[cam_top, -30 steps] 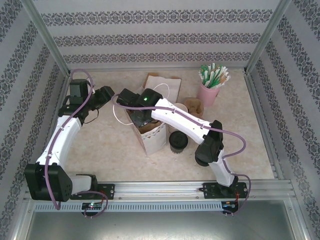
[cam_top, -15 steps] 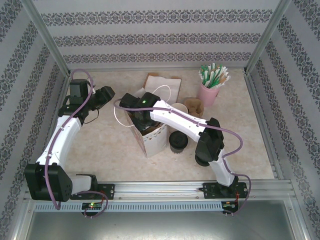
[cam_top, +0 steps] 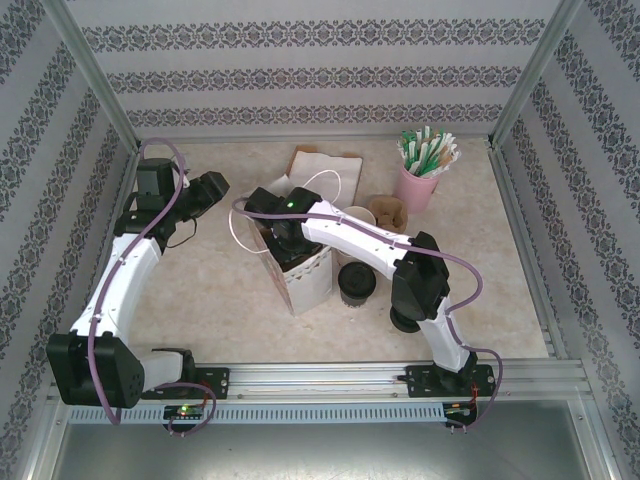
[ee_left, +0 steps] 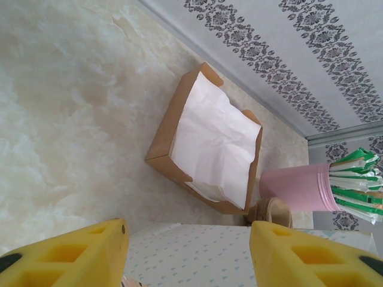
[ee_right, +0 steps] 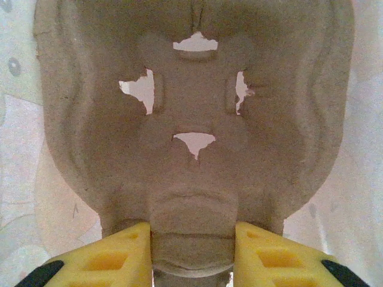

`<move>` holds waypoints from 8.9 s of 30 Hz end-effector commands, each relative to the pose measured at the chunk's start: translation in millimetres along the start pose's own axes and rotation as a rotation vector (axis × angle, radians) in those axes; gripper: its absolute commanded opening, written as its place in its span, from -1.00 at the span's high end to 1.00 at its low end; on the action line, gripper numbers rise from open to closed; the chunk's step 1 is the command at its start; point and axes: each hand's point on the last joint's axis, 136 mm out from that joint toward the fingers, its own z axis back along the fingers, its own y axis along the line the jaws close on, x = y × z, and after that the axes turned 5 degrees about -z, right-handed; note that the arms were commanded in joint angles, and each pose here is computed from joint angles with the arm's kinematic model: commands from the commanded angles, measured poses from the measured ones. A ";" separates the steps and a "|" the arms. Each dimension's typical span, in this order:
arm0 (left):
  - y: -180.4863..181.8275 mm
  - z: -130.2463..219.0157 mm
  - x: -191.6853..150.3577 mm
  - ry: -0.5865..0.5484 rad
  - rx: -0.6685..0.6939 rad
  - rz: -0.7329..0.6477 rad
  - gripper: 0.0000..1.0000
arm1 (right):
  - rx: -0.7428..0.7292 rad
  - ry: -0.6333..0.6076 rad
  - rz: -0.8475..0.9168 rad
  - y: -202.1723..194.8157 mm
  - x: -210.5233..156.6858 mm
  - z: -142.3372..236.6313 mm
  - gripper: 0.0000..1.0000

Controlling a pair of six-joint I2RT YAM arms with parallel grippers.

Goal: Pack the takeout coffee

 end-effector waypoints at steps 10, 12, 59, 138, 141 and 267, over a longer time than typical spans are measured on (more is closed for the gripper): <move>-6.4 11.2 8.5 -0.035 -0.017 -0.020 -0.14 | -0.053 0.093 -0.041 -11.9 -17.3 -46.9 0.31; -6.9 12.0 8.6 -0.037 -0.018 -0.023 -0.14 | -0.061 0.106 -0.045 -13.2 -20.9 -53.5 0.31; -17.7 29.0 9.0 -0.037 -0.029 -0.049 -0.15 | 0.047 -0.073 -0.110 -1.2 -0.3 6.1 -0.33; -5.5 40.6 -22.6 0.061 0.013 -0.168 -0.39 | 0.086 -0.280 -0.360 -141.9 -156.1 47.9 0.29; -6.0 41.2 -22.3 0.059 0.012 -0.168 -0.39 | 0.075 -0.263 -0.390 -144.2 -155.5 44.9 0.25; -3.2 32.9 -29.3 0.100 0.000 -0.168 -0.40 | 0.178 -0.221 0.474 -129.8 -90.4 20.5 -0.58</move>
